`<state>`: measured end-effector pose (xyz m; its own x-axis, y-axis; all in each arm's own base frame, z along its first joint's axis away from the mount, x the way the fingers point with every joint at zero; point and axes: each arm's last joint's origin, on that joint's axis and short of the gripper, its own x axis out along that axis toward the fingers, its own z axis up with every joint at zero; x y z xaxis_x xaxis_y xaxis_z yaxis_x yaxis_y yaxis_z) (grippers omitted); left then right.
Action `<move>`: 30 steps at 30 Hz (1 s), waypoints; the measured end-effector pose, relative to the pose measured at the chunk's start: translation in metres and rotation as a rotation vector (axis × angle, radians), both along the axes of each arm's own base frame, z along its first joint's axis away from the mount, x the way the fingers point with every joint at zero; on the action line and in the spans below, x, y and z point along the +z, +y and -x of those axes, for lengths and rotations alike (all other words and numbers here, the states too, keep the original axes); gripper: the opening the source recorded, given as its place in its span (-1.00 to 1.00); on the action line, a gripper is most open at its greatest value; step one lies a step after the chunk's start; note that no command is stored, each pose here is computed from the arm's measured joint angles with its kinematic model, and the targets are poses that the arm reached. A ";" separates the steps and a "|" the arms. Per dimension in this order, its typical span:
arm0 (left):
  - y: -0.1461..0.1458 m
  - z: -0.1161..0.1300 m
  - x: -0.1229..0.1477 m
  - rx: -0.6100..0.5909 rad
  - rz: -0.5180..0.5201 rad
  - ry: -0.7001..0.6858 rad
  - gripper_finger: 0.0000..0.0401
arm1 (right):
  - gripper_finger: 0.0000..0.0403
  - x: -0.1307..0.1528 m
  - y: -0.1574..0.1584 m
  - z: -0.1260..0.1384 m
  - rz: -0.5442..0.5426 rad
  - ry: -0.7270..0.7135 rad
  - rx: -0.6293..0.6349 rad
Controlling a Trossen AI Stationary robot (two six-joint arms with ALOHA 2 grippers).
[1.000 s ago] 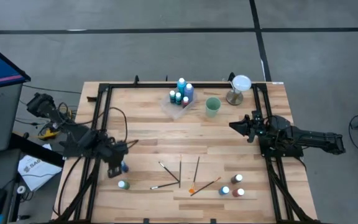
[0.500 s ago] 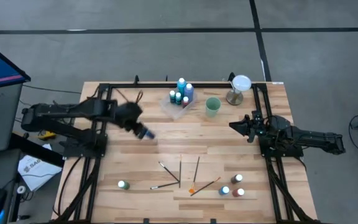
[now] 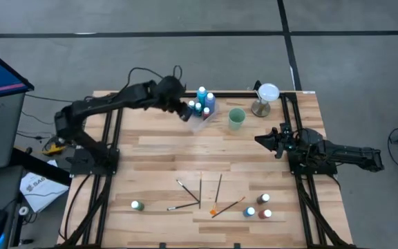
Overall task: Pick & Place Paint Supplies
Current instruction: Put the small blue paint bottle into the transparent bin
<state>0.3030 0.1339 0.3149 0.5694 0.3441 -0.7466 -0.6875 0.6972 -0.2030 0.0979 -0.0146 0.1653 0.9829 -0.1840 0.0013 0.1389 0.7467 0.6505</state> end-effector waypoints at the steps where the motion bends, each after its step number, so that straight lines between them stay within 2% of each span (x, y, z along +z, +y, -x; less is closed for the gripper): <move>1: 0.006 -0.003 -0.001 0.009 -0.010 0.014 -0.45 | -0.67 0.000 0.000 0.000 0.000 0.000 0.000; 7: 0.027 -0.004 -0.016 0.052 0.027 0.138 -0.45 | -0.67 0.000 0.000 0.000 0.000 0.000 0.000; 14: 0.043 -0.008 -0.034 0.088 0.032 0.194 -0.45 | -0.67 0.000 0.000 0.000 0.000 0.000 0.000; 30: 0.054 -0.024 -0.071 0.088 0.035 0.284 -0.44 | -0.67 0.000 0.000 0.000 0.000 0.000 0.000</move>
